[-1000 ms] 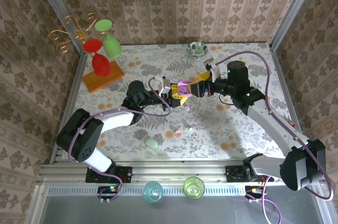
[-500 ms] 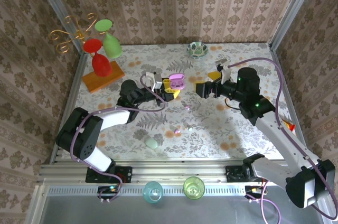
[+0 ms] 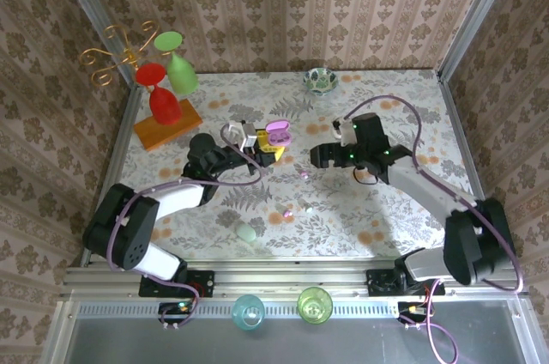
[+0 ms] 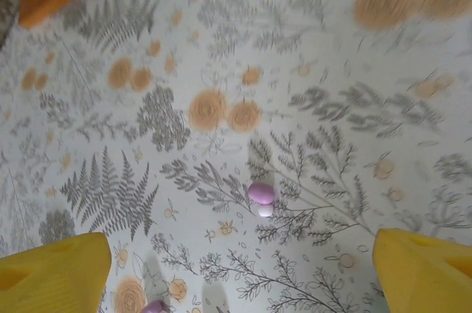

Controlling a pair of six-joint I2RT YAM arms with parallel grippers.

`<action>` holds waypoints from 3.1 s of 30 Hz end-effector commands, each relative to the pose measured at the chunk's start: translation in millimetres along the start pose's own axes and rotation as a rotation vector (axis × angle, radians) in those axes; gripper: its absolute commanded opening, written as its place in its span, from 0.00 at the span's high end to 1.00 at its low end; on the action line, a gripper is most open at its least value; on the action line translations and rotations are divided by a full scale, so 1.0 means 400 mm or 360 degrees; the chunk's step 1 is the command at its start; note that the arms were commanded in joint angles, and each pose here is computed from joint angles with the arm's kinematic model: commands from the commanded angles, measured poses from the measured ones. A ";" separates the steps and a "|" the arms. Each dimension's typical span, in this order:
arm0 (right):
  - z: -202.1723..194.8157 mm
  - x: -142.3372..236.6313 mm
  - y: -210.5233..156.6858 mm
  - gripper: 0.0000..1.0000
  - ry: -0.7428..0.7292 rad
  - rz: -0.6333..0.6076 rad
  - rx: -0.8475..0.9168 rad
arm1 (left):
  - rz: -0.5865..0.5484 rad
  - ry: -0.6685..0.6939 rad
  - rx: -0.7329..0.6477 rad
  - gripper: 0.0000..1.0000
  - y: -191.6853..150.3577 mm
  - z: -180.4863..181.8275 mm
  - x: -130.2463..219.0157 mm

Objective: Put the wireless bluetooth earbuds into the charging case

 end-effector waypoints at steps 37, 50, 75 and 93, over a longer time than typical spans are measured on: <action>0.020 -0.271 -0.113 0.32 0.0674 0.0601 0.0000 | 0.0007 0.0004 -0.0111 0.80 0.032 -0.035 0.012; 0.030 -0.247 -0.123 0.44 0.0687 0.0596 -0.0002 | 0.0005 -0.0004 -0.0115 0.80 0.034 -0.036 0.010; 0.008 -0.229 -0.102 0.51 0.0244 0.0598 0.0043 | -0.0013 0.0134 -0.0097 0.81 0.036 -0.005 0.029; 0.155 -0.202 -0.090 0.58 -0.0650 0.0696 0.0308 | -0.0117 0.0532 -0.0165 0.81 0.063 0.107 0.133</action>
Point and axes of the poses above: each hand's point on the last joint's axis, 136 mm out from that joint toward the fingers, its own x axis back along the fingers, its own z axis along the line the jaws close on, y = z × x, the point moved 6 cm from there along x, back along the fingers, and after that the axes turned 11 degrees about x, right-handed, at the moved point
